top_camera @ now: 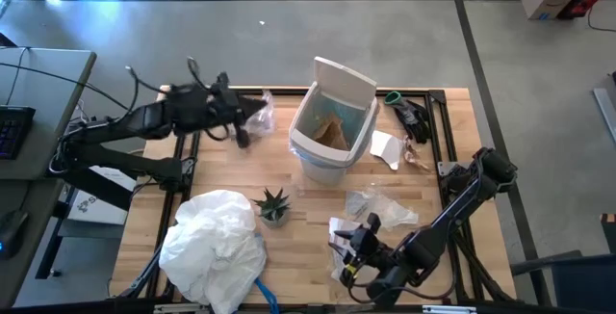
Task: Place trash/remove bag and relplace
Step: Put the transparent plastic into the trash bin, then put the brown napkin into the trash bin
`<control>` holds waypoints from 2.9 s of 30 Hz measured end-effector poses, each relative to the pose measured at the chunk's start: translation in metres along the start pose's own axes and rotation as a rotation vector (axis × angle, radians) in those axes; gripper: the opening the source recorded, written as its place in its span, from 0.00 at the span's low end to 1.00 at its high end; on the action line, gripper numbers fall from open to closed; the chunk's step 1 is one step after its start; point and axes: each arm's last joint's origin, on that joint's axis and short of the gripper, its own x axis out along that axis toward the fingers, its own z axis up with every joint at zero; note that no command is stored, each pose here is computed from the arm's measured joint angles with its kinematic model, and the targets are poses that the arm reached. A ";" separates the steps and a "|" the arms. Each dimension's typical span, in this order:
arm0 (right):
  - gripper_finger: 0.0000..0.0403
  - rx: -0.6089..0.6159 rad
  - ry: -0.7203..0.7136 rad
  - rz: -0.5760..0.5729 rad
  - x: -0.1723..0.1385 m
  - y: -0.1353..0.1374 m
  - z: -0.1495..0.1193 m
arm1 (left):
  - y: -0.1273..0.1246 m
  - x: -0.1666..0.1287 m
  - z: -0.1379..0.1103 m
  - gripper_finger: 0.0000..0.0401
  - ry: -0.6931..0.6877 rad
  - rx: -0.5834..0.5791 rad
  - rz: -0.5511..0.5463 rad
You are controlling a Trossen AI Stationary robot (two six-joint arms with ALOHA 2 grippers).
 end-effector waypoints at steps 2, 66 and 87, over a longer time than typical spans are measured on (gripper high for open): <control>0.32 0.003 -0.001 -0.003 0.001 -0.001 0.001 | 0.001 0.003 0.017 0.00 -0.118 -0.011 -0.023; 0.32 -0.015 -0.058 0.037 0.021 0.019 -0.015 | -0.024 0.081 0.070 0.32 0.185 -0.022 -0.327; 0.32 0.054 0.130 0.071 0.021 0.013 -0.023 | -0.084 0.032 -0.043 0.32 0.718 0.091 -0.446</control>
